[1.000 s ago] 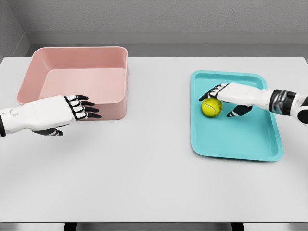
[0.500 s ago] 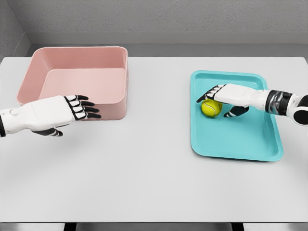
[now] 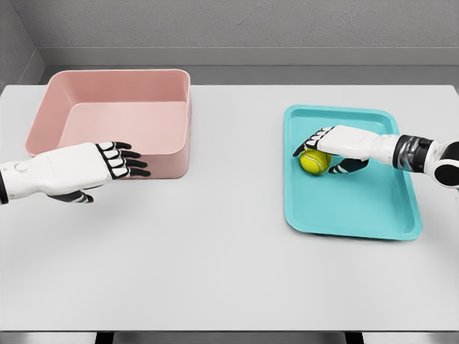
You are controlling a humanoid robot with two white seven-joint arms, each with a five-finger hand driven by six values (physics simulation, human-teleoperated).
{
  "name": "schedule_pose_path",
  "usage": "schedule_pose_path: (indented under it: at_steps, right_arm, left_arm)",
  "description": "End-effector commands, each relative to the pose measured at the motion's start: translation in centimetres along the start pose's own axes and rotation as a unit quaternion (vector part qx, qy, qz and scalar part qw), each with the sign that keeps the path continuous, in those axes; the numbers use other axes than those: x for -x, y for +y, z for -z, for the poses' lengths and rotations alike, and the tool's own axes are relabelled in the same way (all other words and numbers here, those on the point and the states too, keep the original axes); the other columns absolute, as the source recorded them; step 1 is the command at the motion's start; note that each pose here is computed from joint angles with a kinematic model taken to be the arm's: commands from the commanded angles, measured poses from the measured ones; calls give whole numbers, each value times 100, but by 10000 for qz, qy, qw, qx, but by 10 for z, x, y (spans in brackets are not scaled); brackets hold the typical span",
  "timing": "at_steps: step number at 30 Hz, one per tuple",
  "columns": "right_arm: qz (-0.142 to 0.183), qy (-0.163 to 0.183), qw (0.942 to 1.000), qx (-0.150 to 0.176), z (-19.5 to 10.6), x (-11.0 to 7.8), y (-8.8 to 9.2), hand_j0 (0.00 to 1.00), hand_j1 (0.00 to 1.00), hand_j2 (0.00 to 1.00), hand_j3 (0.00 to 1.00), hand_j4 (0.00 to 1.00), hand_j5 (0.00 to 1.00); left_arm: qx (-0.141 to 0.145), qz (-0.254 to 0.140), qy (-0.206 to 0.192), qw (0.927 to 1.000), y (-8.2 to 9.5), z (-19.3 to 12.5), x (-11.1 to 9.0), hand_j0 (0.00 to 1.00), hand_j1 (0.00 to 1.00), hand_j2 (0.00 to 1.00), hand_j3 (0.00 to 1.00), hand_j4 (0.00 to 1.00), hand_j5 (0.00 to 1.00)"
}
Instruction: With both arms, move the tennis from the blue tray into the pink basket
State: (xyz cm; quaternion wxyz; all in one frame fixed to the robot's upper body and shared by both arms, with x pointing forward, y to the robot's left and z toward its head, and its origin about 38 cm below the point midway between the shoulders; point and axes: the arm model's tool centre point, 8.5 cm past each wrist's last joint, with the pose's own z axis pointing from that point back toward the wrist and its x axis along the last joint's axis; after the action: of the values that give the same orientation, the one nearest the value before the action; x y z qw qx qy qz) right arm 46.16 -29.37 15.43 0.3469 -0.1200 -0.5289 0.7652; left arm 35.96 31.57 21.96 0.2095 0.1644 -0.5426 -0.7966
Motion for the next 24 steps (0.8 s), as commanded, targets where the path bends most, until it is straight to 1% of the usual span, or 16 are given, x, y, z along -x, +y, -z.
schedule_pose_path:
  at_steps: [1,4,5,8,9,11,14,17,24]
  right_arm:
    - [24,-1,10000,11,0,0,0,75,75,75,75,75,75]
    - [30,-1,10000,13,0,0,0,71,71,71,71,71,71]
    - [24,1,10000,1,0,0,1,68,68,68,68,68,68]
    - [40,5,10000,-4,0,0,2,68,68,68,68,68,68]
    - [24,5,10000,-10,0,0,2,65,65,65,65,65,65]
    - [24,8,10000,-3,0,0,2,63,63,63,63,63,63]
    - [20,4,10000,-10,0,0,2,57,57,57,57,57,57]
    - [26,1,10000,-5,0,0,2,56,56,56,56,56,56]
    - [-4,-15,10000,75,-1,-1,-5,52,52,52,52,52,52]
  left_arm:
    - [-19,-21,4,10000,1,0,0,100,100,100,100,100,100]
    - [-19,-21,4,10000,1,0,0,100,100,100,100,100,100]
    - [-10,-19,1,10000,0,0,0,100,100,100,100,100,100]
    - [-18,-21,8,10000,0,0,0,100,100,100,100,100,100]
    - [-15,-15,9,10000,1,0,1,100,100,100,100,100,100]
    - [-17,-12,3,10000,1,0,0,100,100,100,100,100,100]
    - [-25,-12,3,10000,1,0,0,100,100,100,100,100,100]
    - [-22,-15,9,10000,1,0,1,100,100,100,100,100,100]
    - [-26,-18,-5,10000,1,1,0,100,100,100,100,100,100]
